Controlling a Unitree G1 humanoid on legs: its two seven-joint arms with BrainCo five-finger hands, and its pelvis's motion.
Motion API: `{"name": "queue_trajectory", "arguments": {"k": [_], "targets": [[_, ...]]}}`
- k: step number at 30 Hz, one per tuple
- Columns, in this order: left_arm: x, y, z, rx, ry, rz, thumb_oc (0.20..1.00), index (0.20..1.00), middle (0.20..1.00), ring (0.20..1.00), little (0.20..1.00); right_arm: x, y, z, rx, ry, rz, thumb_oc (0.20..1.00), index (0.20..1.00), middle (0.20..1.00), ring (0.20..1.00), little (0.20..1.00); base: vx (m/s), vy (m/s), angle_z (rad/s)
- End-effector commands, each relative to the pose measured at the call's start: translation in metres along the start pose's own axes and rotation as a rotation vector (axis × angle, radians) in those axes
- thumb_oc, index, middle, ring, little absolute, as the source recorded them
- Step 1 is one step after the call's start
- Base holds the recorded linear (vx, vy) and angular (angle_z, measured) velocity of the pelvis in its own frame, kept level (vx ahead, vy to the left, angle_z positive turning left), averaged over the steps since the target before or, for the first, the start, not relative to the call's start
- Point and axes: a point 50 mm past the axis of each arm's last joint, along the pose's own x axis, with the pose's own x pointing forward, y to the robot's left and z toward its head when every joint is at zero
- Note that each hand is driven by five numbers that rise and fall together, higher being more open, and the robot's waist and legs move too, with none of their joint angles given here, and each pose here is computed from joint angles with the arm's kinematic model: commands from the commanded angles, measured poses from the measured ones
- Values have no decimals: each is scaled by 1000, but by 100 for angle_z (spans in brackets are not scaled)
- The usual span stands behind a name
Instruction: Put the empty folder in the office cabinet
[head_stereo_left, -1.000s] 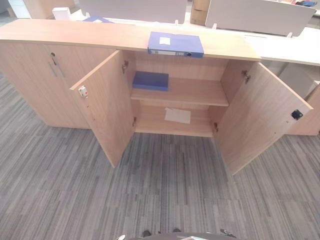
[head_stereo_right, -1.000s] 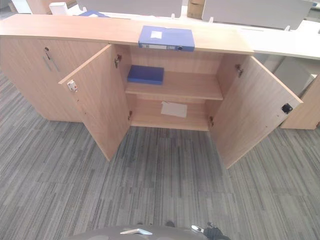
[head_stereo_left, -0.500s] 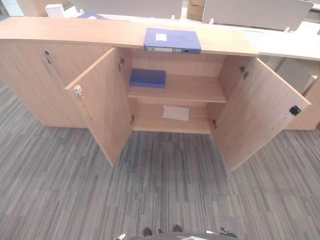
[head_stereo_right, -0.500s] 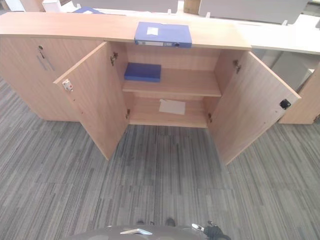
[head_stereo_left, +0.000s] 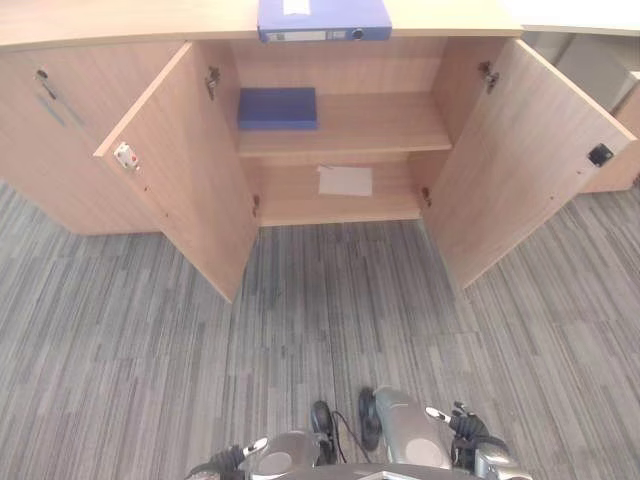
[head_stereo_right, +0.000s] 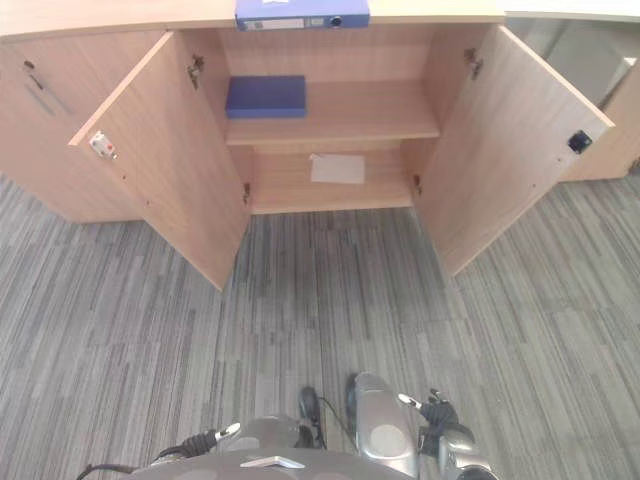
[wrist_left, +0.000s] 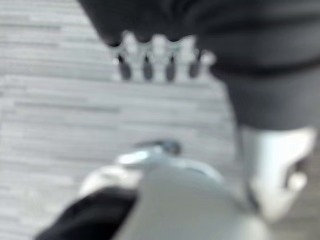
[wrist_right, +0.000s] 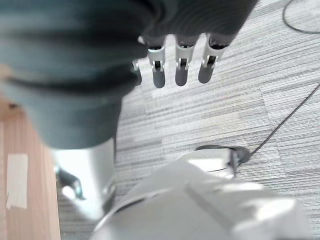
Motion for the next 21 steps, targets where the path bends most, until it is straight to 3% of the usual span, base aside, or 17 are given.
{"name": "queue_trajectory", "arguments": {"k": [1,12,21], "targets": [[-1,0,-17,-73,15,9,1000,1000,1000,1000,1000,-1,2,-3,78,-34,-14,1000,1000,1000,1000,1000,477,-173,22],[-6,3,-44,-78,20,52,1000,1000,1000,1000,1000,-7,-10,-16,123,-20,-65,1000,1000,1000,1000,1000,435,-188,36],[-5,-2,-37,5,-29,39,1000,1000,1000,1000,1000,-7,-16,-8,125,-43,-65,1000,1000,1000,1000,1000,328,-213,20]]}}
